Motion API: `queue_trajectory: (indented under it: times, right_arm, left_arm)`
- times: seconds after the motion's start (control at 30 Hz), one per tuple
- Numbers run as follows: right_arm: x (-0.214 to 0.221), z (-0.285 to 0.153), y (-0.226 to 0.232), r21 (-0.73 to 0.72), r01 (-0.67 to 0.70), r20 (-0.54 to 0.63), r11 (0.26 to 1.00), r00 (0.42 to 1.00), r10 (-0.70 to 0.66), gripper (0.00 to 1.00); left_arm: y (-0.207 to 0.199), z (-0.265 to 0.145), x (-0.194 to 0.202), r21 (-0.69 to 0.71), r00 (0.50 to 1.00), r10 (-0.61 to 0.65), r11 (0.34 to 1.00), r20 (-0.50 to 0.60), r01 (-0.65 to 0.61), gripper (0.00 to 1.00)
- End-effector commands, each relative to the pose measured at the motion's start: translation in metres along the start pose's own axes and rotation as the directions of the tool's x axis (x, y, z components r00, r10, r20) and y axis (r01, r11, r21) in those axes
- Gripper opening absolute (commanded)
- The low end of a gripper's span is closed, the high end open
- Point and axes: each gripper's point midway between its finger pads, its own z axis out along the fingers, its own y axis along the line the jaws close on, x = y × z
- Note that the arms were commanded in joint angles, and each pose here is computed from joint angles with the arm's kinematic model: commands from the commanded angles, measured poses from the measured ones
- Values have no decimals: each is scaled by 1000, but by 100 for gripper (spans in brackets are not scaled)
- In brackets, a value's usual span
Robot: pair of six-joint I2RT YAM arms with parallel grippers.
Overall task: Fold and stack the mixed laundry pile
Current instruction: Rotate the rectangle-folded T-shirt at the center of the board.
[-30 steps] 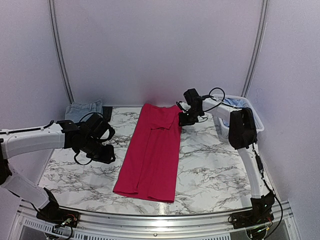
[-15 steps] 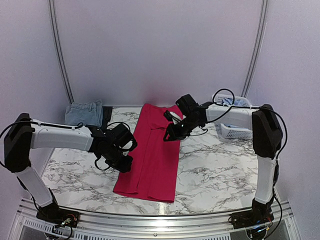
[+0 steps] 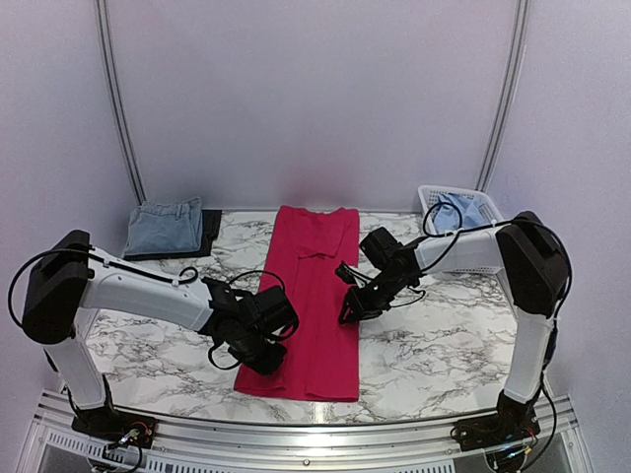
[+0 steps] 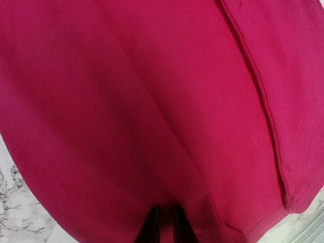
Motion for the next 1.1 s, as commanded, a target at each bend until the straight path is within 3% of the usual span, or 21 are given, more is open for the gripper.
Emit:
queue_trajectory:
  times: [0.0, 0.1, 0.2, 0.4, 0.43, 0.53, 0.57, 0.67, 0.77, 0.83, 0.9, 1.07]
  right_arm:
    - [10, -17, -29, 68, 1, -8, 998, 1000, -1, 30]
    - [0, -40, -22, 63, 28, 27, 998, 999, -30, 31]
    - [-15, -76, 10, 36, 84, 101, 996, 991, -87, 32]
    - [-42, -185, 63, 125, 137, 368, 983, 914, -174, 50]
    - [-45, -203, 67, 143, 135, 417, 980, 890, -183, 58]
    - [-54, -256, 61, 190, 31, 570, 981, 810, -136, 96]
    - [-53, -271, 57, 181, -17, 612, 983, 785, -99, 98]
    - [-37, -282, 57, 95, -25, 622, 995, 782, -40, 98]
    - [2, -239, 63, -46, -66, 456, 997, 886, 79, 88]
    - [36, -205, 80, -109, -98, 356, 989, 925, 131, 82]
    - [66, -181, 84, -136, -144, 296, 980, 938, 179, 78]
    - [134, -130, 91, -177, -272, 154, 946, 941, 300, 68]
  left_arm:
    - [-29, 7, 13, -9, 999, -50, 999, -17, 49, 11]
    - [-34, -1, 6, -25, 995, -95, 995, 33, 96, 13]
    - [-28, -38, -15, -13, 970, -168, 985, 176, 173, 26]
    - [3, -150, -48, 58, 826, -232, 970, 513, 236, 95]
    - [8, -168, -51, 70, 802, -231, 970, 551, 231, 98]
    - [23, -210, -54, 115, 727, -264, 962, 634, 250, 99]
    - [29, -220, -53, 137, 703, -285, 956, 652, 260, 99]
    - [34, -222, -41, 227, 717, -342, 940, 608, 256, 99]
    - [26, -188, -10, 279, 799, -393, 915, 455, 290, 99]
    - [19, -153, 22, 283, 842, -420, 899, 337, 335, 95]
    - [16, -138, 41, 284, 837, -462, 878, 295, 385, 91]
    - [11, -97, 79, 245, 819, -544, 832, 183, 498, 68]
